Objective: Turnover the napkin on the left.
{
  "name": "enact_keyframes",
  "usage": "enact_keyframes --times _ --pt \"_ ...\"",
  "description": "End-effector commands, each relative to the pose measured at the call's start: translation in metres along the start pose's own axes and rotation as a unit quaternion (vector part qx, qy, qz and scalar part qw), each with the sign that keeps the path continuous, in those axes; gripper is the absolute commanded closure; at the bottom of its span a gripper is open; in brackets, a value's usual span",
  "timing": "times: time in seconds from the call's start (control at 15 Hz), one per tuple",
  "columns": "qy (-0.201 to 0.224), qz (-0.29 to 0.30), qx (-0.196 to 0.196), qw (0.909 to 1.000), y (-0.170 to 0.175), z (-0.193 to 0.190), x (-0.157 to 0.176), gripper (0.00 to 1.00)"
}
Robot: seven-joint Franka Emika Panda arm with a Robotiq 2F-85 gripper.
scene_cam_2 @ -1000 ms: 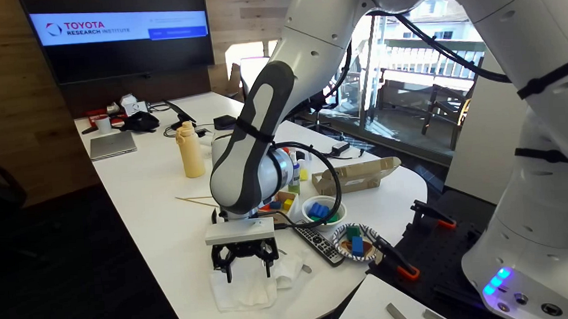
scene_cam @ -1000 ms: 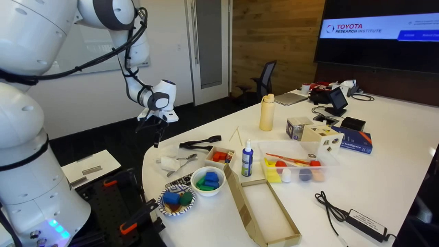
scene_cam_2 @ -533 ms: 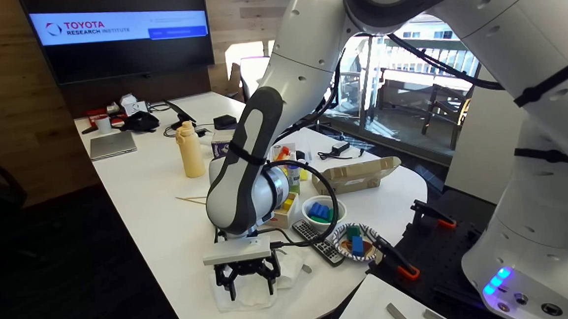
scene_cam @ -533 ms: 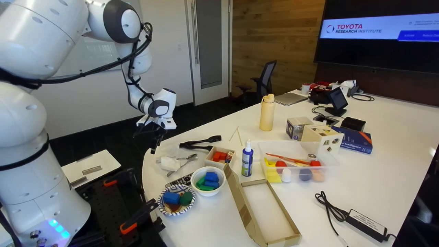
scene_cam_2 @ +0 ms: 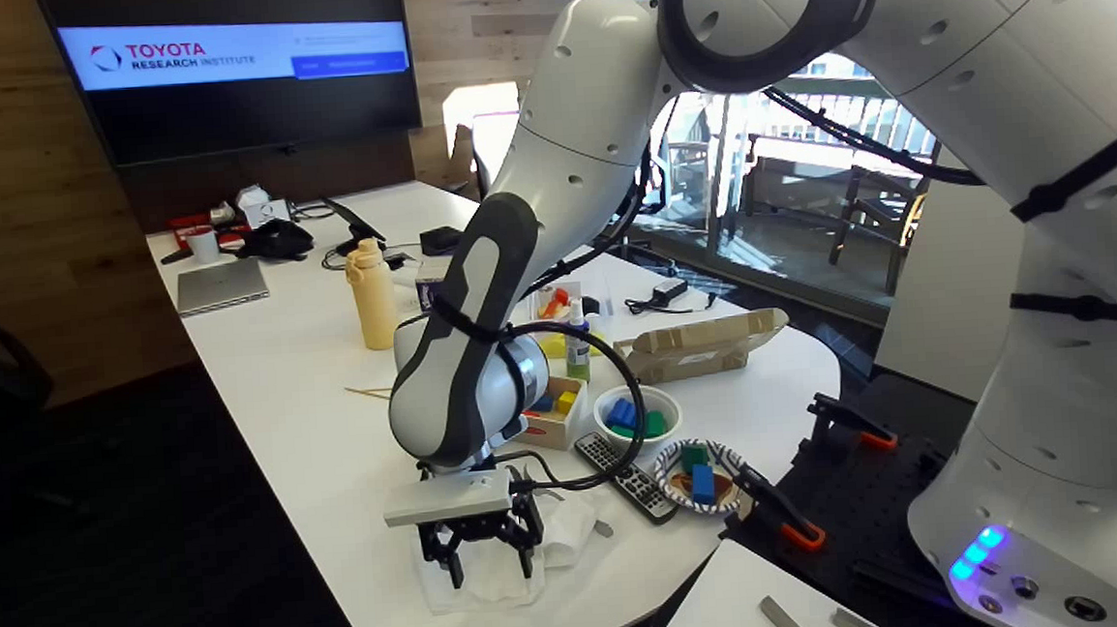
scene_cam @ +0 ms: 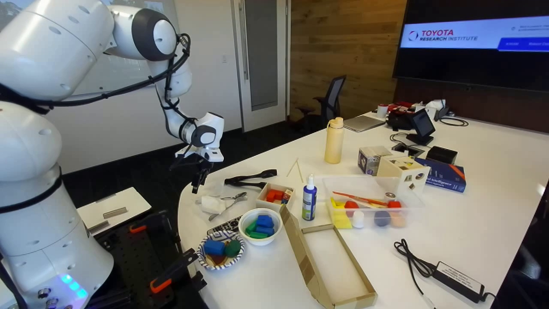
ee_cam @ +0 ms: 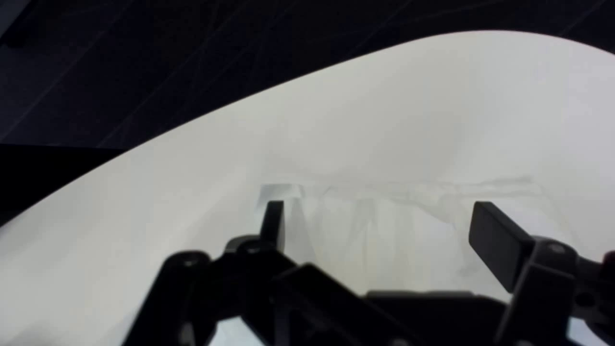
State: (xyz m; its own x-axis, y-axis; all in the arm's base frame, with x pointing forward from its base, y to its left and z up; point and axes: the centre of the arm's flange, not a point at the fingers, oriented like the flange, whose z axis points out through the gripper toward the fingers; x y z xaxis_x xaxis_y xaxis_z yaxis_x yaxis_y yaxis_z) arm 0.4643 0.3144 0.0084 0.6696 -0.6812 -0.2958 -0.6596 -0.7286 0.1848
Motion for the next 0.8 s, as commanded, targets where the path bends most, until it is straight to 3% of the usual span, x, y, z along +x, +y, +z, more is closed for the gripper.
enact_keyframes --times 0.0,0.07,0.2,0.47,0.53,0.67,0.73 --pt "0.003 0.008 -0.019 0.9998 -0.016 0.004 0.010 0.03" --pt "0.002 0.007 -0.022 0.9997 -0.018 0.006 0.014 0.05" --pt "0.002 0.007 -0.026 0.9996 -0.020 0.009 0.017 0.22" --pt "0.000 0.005 -0.030 0.9995 -0.026 0.014 0.021 0.32" --pt "0.000 0.004 -0.030 0.9995 -0.028 0.014 0.021 0.54" --pt "0.001 0.005 -0.032 0.9995 -0.029 0.015 0.022 0.60" --pt "0.001 0.005 -0.032 0.9995 -0.030 0.016 0.022 0.69"
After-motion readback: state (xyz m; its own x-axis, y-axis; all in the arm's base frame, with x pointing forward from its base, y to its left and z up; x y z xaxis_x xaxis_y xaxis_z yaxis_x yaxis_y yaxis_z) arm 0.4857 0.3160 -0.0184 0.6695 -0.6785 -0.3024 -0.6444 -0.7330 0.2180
